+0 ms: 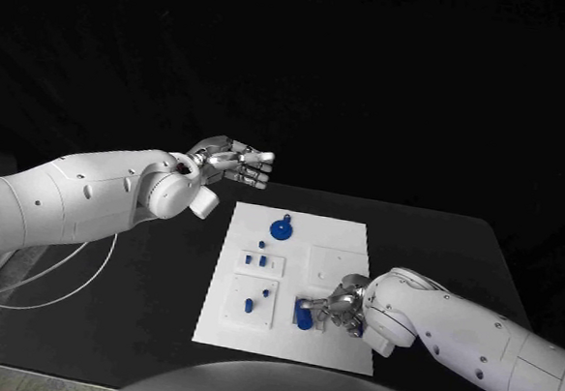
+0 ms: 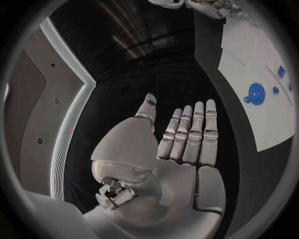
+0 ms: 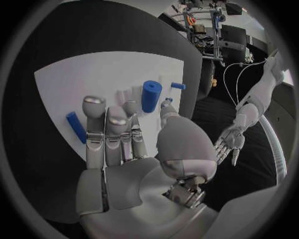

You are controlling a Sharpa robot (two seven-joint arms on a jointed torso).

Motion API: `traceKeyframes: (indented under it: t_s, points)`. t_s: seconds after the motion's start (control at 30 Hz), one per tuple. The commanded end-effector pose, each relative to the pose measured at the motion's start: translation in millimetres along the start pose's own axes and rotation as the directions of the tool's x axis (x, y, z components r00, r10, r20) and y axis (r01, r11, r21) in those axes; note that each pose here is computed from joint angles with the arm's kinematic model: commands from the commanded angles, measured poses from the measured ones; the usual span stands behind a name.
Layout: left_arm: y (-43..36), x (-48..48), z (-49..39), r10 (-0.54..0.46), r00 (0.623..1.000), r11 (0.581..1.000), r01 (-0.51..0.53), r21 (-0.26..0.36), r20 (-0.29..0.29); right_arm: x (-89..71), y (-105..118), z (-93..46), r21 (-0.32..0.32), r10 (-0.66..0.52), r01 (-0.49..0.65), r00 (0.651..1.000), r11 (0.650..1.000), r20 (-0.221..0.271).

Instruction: Assemble the parts on the task board

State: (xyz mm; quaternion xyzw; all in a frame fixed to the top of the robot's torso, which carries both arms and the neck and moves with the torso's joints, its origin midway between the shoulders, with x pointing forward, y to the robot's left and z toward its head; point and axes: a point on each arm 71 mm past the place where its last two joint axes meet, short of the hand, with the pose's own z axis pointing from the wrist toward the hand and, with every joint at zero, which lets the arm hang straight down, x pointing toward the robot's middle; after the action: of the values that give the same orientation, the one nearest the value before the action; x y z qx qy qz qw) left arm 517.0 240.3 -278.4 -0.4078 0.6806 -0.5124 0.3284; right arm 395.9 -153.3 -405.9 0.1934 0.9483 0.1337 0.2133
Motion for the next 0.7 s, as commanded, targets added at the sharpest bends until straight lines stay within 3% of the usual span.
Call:
traceKeyframes:
  t_s: [0.03,0.27,0.53,0.7]
  points:
    - [-0.9,0.2,-0.1,-0.001,1.000,1.000,0.001,0.008,-0.013,-1.4,0.8,-5.4,-0.028,-0.010,0.011,1.000,1.000,0.027]
    - [-0.6,-2.3,-1.2,0.002,1.000,1.000,-0.002,0.007,-0.006,-7.7,-0.5,-19.8,-0.074,-0.043,0.047,0.997,0.996,0.058]
    - [-0.4,-3.1,-1.5,0.003,1.000,1.000,-0.002,0.006,-0.004,-7.2,2.5,-31.4,-0.166,-0.073,0.079,0.996,0.983,0.041]
    - [-0.5,-3.2,-1.5,0.003,1.000,1.000,-0.003,0.006,-0.004,-4.4,4.6,-33.4,-0.192,-0.084,0.086,0.996,0.978,0.022]
